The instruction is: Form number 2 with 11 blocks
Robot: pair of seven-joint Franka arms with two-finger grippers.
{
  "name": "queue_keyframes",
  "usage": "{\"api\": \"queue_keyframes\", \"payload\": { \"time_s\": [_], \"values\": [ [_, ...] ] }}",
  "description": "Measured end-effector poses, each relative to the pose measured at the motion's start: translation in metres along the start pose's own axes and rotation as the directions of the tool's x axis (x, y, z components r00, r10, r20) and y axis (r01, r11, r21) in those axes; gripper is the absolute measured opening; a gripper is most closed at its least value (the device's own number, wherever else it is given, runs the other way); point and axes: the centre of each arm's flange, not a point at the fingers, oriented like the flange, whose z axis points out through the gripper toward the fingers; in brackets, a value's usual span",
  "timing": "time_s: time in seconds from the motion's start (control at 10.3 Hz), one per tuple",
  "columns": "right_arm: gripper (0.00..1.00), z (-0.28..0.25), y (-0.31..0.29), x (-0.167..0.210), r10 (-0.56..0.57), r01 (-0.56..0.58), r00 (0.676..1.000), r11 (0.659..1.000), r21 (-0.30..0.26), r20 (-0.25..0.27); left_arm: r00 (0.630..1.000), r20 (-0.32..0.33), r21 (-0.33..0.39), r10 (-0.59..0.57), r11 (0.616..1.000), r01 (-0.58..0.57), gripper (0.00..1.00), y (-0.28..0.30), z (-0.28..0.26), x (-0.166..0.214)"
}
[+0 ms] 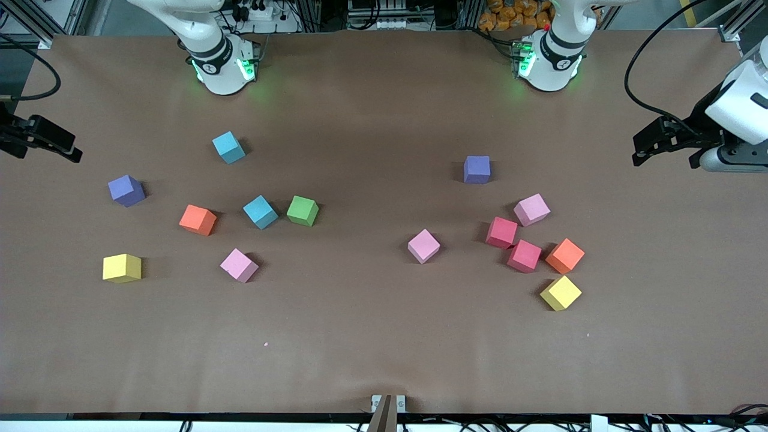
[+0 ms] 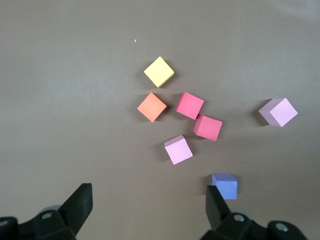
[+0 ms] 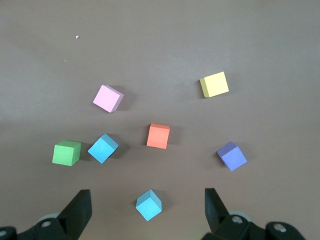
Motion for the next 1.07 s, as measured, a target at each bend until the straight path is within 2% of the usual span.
{"api": "queue_keyframes", "payload": {
  "time_s": [0.39,1.07],
  "values": [
    [1.00,0.003,0.014,0.002,0.024,-0.024,1.000,1.000,0.001,0.005,1.000,0.003,0.000,-0.003,1.000,0.003,1.00,-0.002,0.002,0.001],
    [1.00,0.008,0.006,0.001,0.008,-0.008,1.000,1.000,0.007,0.021,1.000,0.003,0.000,-0.009,1.000,0.009,1.00,-0.006,0.002,0.001]
  ]
}}
